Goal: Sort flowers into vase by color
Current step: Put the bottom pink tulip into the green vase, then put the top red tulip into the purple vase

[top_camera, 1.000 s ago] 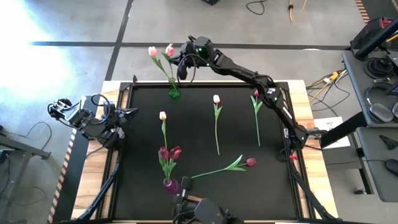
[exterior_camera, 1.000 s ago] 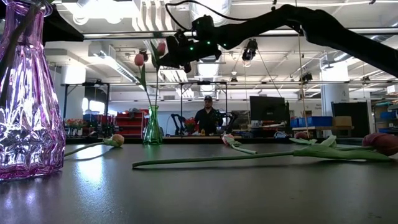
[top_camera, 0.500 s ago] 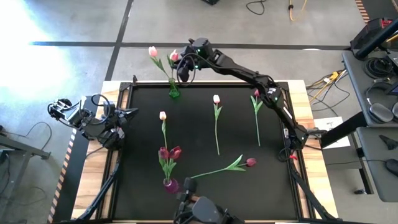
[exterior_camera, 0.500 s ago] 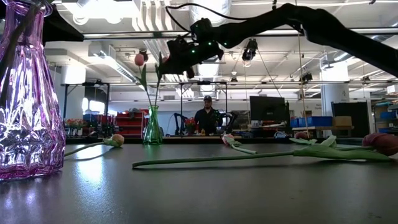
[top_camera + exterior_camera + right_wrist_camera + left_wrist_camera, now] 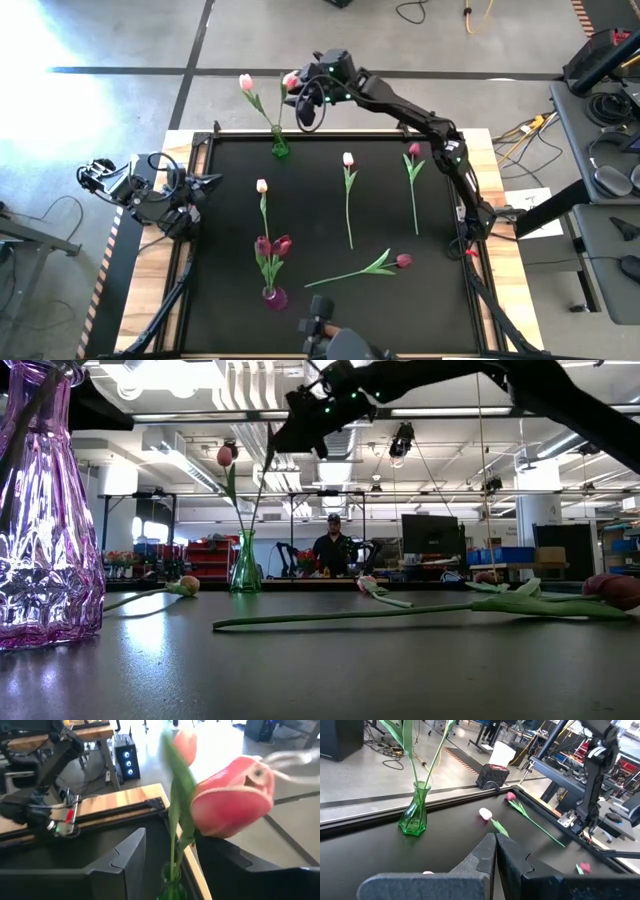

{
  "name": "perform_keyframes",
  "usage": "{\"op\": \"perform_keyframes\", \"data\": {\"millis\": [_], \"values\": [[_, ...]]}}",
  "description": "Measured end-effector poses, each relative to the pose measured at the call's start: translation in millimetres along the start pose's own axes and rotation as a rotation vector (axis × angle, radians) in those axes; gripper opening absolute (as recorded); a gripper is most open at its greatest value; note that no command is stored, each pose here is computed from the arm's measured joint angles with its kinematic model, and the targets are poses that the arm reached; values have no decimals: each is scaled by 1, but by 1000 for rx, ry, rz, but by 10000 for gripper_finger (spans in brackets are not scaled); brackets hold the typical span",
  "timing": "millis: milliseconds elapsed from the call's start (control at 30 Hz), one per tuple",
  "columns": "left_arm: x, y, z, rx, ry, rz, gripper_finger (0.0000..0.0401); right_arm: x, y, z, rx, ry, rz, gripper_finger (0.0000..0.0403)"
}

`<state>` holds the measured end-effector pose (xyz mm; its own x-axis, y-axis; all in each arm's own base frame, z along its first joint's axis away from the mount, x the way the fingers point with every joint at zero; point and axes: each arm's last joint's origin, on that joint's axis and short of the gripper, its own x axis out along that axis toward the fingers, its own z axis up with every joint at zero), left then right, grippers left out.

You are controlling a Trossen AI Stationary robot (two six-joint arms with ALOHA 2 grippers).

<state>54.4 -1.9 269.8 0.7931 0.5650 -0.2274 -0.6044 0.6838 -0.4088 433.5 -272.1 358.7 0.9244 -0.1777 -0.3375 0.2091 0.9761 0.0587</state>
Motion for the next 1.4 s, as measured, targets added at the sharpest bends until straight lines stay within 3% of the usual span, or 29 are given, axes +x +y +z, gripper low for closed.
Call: {"op": "perform_keyframes", "data": {"millis": [267, 500, 667, 900, 1033, 1233, 1400], "values": [[0, 0, 0, 22, 1, 2, 0, -18, 16, 14, 11, 6, 18, 138], [0, 1, 0, 33, 3, 3, 0, 9, 6, -6, 25, 23, -9, 84], [0, 0, 0, 33, 3, 2, 0, 11, 12, -4, 28, 11, 2, 49], [0, 0, 0, 20, 3, 2, 0, -30, 30, 31, -4, -44, 11, 43], [0, 0, -1, -13, 12, -7, 0, -73, 46, 38, 23, 107, 20, 27], [3, -6, -3, -19, 28, -2, 0, -101, 69, 13, 101, 339, 14, 9], [7, -13, -8, -52, 38, 24, 0, -110, 77, -44, 246, 463, -15, 9]]}}
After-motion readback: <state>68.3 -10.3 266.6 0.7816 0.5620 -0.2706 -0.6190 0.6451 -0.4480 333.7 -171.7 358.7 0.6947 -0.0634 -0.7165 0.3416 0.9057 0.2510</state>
